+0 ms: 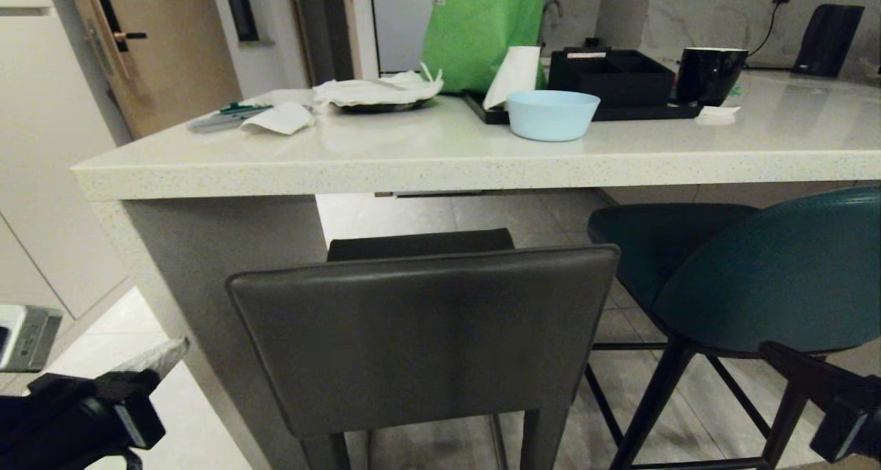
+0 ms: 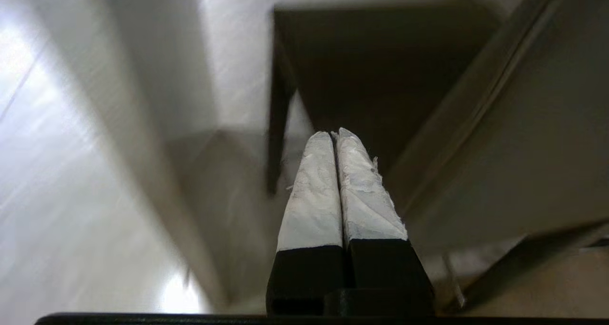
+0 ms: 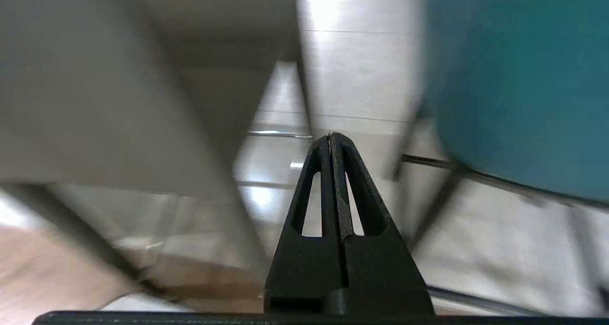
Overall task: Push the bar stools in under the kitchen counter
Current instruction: Pull the gray chair out from under the dining table
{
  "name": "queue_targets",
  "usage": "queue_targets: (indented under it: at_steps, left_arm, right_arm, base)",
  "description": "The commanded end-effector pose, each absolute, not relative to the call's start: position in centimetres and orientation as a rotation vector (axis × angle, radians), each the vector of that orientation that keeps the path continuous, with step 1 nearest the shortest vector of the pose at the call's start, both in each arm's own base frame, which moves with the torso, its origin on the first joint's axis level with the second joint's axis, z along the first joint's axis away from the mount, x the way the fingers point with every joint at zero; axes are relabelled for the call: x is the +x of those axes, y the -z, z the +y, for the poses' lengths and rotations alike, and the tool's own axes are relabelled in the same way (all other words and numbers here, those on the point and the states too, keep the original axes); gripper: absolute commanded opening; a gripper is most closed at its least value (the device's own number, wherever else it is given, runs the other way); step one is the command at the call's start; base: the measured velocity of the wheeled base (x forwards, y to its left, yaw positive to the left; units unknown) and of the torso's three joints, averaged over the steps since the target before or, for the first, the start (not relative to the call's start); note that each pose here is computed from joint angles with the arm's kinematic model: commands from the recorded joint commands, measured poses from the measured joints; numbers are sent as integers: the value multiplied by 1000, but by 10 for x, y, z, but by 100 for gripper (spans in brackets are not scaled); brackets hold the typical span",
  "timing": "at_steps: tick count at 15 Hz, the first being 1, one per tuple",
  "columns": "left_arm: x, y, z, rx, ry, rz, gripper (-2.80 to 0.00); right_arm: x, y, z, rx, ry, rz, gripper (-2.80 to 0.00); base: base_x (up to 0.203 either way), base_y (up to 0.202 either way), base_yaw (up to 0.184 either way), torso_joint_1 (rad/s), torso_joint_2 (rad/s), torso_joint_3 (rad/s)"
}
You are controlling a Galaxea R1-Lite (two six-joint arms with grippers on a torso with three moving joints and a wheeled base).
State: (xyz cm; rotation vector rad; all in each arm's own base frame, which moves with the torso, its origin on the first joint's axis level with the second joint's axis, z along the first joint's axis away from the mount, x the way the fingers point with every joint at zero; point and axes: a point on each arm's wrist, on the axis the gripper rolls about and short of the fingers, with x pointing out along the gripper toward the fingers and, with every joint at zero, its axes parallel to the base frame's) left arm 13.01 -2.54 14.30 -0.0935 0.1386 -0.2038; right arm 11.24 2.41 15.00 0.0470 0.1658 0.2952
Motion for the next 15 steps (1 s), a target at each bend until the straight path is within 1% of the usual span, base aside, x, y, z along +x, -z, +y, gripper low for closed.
queue_targets:
  at_steps: [1, 3, 4, 5, 8, 10, 11, 13, 15]
  left_arm:
    - [154, -131, -33, -93, 241, 152, -280]
    - [159, -126, -34, -90, 263, 177, -280]
    - [162, -122, -35, -87, 258, 201, 0]
    - [165, -118, -35, -87, 254, 214, 0]
    - [169, -124, -29, -111, 309, 152, 0]
    - [173, -124, -1, -134, 329, 154, 0]
    - [172, -123, 16, -147, 372, 155, 0]
    - [165, -120, 45, -166, 545, 150, 0]
    - [162, -119, 56, -162, 737, 135, 0]
  right_arm:
    - [121, -141, 33, 54, -354, 236, -280]
    - [124, -139, 34, 63, -346, 252, -280]
    - [124, -138, 33, 82, -331, 256, -280]
    - [124, -140, 33, 116, -320, 252, 0]
    - [127, -144, 34, 138, -330, 241, 0]
    - [126, -144, 36, 144, -451, 253, 0]
    - [126, -144, 37, 141, -524, 256, 0]
    - [127, -144, 38, 126, -698, 260, 0]
    - [137, -147, 36, 142, -891, 265, 0]
  base:
    - [0, 0, 0, 0, 0, 0]
    - [0, 0, 0, 0, 0, 0]
    - [0, 0, 0, 0, 0, 0]
    - [0, 0, 0, 0, 0, 0]
    - [0, 0, 0, 0, 0, 0]
    - [0, 0, 0, 0, 0, 0]
    - [0, 0, 0, 0, 0, 0]
    - [0, 0, 0, 0, 0, 0]
    - [0, 0, 0, 0, 0, 0]
